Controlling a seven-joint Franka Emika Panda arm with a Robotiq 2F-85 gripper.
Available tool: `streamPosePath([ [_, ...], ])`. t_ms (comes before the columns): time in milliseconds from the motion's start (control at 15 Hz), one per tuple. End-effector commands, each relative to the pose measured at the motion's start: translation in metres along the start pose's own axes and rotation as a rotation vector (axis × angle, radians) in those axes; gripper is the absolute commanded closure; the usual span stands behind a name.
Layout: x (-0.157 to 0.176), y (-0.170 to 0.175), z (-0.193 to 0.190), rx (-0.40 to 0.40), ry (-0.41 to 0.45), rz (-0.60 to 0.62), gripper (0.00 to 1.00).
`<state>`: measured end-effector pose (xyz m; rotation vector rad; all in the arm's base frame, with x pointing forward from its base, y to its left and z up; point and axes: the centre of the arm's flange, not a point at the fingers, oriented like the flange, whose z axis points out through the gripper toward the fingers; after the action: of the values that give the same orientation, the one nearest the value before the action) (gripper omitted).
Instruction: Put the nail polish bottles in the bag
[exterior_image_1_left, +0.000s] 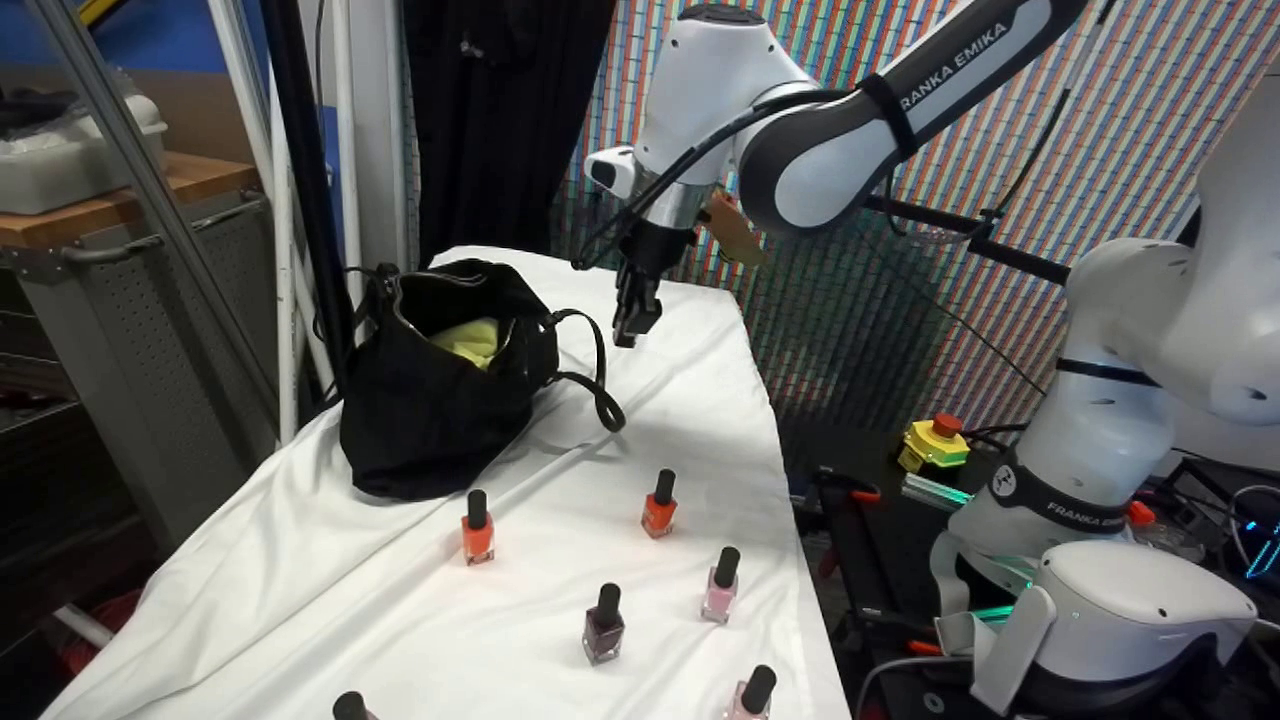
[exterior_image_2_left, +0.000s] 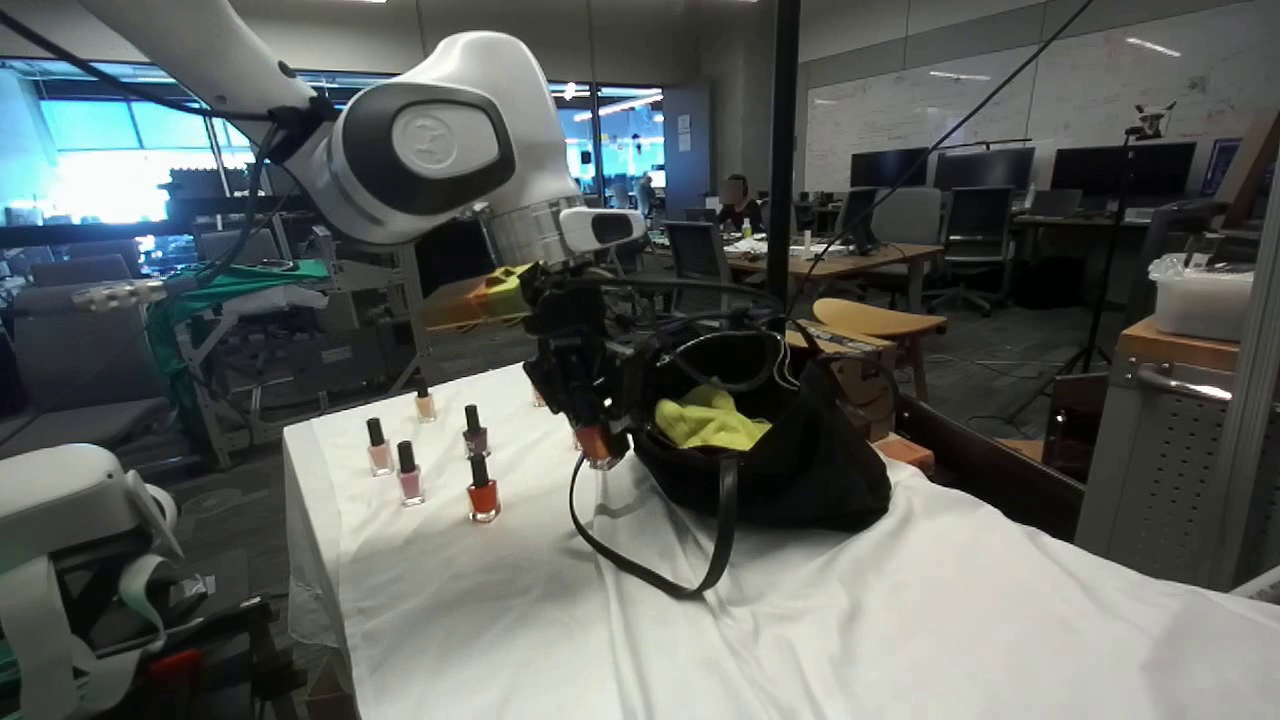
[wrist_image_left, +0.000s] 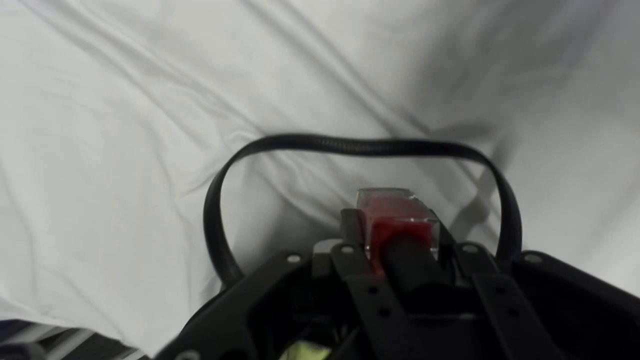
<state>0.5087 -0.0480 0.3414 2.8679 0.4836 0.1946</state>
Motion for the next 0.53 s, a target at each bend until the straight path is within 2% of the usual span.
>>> streamPosePath([
  [0,0.049,0.005,-0.019,-0.007,0.123,0.114,0.85],
  [333,0.105,0.001,-0.027,0.034,0.237,0.177,0.85],
  [467,0.125,-0.001,-0.025,0.056,0.249,0.177,0.85],
])
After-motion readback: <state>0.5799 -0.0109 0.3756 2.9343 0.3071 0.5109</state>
